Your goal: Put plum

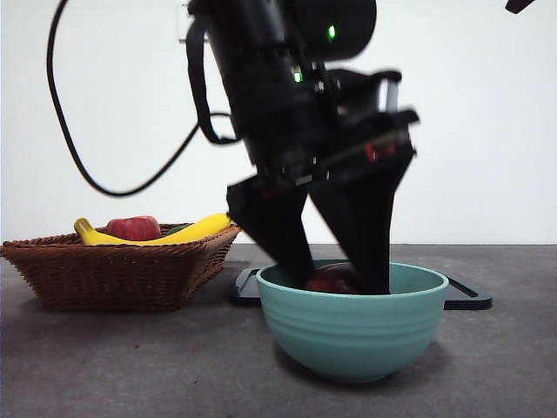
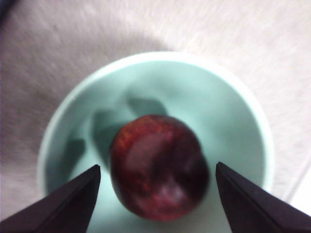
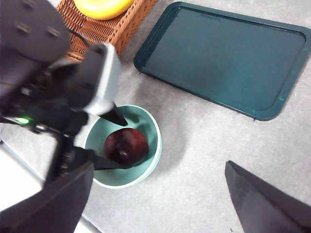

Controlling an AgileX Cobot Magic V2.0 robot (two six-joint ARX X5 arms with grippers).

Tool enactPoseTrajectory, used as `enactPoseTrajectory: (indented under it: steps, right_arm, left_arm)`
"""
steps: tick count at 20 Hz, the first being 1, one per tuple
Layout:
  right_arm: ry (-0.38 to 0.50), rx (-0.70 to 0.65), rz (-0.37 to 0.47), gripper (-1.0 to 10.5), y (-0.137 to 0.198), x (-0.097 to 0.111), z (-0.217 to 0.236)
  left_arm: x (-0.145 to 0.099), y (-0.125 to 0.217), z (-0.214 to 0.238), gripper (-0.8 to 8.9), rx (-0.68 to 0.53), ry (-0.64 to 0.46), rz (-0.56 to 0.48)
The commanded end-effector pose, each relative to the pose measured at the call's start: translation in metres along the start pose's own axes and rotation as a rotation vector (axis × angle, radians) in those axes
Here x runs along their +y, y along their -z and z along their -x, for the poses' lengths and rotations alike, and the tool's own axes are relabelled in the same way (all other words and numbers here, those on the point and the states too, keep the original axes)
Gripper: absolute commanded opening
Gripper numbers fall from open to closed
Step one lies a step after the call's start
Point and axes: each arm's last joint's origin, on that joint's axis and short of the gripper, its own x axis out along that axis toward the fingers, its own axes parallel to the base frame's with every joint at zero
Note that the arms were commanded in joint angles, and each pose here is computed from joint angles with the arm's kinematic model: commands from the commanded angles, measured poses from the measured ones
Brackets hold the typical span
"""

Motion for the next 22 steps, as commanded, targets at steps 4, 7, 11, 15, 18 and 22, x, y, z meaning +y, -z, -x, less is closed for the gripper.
enactPoseTrajectory:
  steps: [4,7,11,15,18,22]
  right_arm:
    - [-0.003,-0.019,0.01,4.3,-0.005,0.002,0.003]
    - [-0.003,-0.018,0.009,4.3,-0.005,0.002,0.003]
    - [-0.003,-0.017,0.009,4.3,-0.005,0.002,0.003]
    - [-0.003,-0.012,0.006,4.3,-0.004,0.002,0.003]
    - [-0.003,-0.012,0.006,4.3,-0.004,0.002,0.003]
    - [-0.003,-0.012,0.006,4.3,-0.004,0.002,0.003]
  left_arm:
    - [-0.002,-0.006,0.07,3.82,-0.205,-0.02,0.007]
    - [0.003,0.004,0.118,3.81,-0.335,-0.045,0.036]
    - [0.014,0.028,0.182,3.74,-0.515,-0.1,0.103]
    - [0.024,0.061,0.226,3.74,-0.599,-0.17,0.169]
    - [0.028,0.088,0.241,3.74,-0.629,-0.216,0.219]
    - [0.025,0.13,0.221,3.74,-0.599,-0.211,0.28]
